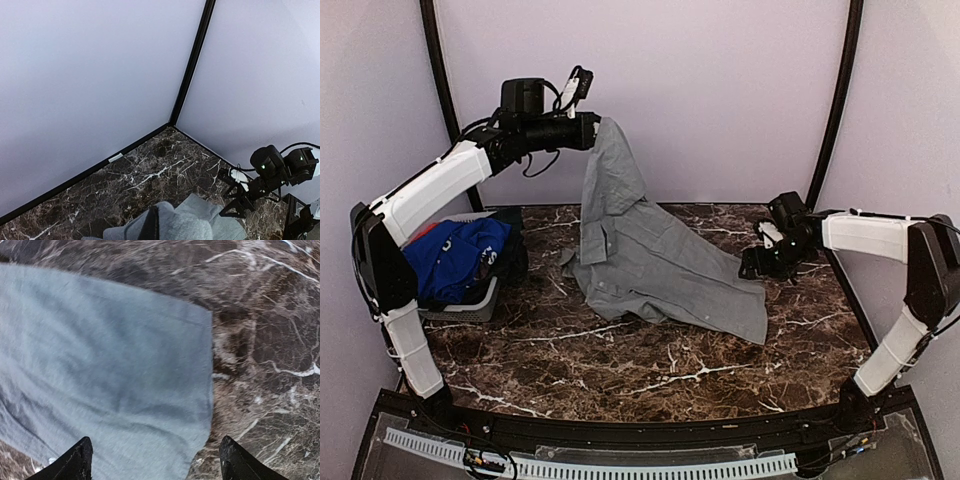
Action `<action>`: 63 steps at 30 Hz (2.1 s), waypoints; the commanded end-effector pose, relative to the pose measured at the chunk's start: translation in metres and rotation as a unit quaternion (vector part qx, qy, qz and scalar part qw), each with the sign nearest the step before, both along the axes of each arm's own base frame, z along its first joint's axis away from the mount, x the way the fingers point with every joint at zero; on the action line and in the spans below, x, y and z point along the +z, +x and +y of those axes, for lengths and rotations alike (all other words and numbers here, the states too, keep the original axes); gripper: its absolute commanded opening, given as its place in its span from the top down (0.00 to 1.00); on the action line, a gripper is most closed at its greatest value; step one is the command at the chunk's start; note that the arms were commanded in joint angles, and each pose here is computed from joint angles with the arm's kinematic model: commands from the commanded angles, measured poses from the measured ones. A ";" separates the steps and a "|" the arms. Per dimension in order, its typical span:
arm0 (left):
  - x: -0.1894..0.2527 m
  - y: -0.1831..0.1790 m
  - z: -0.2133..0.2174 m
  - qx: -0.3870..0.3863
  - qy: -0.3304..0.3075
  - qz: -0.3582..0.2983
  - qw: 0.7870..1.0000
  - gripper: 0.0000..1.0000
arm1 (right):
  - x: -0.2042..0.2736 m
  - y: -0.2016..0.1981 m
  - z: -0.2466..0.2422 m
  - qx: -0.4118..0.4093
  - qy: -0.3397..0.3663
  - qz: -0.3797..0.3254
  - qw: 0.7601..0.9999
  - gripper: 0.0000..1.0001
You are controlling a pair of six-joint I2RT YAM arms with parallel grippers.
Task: Fold and stack the mixed laundry pile
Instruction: Pick up the crumpled shirt from the center of the board, then flatten out the crumpled shirt at the center of the board.
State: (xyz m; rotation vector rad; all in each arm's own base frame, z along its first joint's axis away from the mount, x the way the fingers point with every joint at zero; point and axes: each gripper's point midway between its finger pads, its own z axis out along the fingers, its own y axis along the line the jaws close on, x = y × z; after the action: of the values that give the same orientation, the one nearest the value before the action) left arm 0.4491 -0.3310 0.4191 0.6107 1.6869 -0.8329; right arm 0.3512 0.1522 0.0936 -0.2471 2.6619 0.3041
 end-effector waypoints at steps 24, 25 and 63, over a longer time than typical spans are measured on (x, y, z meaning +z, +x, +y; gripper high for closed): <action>-0.038 0.003 0.015 0.025 0.020 0.025 0.999 1.00 | -0.067 0.068 -0.019 -0.015 -0.023 0.037 0.999 0.47; -0.039 0.003 0.015 0.025 0.020 0.026 0.999 1.00 | -0.072 0.065 -0.018 -0.013 -0.027 0.042 0.999 0.51; -0.011 0.118 0.103 0.200 -0.038 0.050 0.978 1.00 | 0.248 0.182 -0.022 -0.044 0.016 -0.311 0.949 1.00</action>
State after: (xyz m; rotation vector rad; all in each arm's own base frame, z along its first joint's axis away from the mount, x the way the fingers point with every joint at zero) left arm 0.5047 -0.2533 0.3995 0.2919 1.8309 -0.6082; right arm 0.4835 0.1439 0.2901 -0.2098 2.1650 0.2672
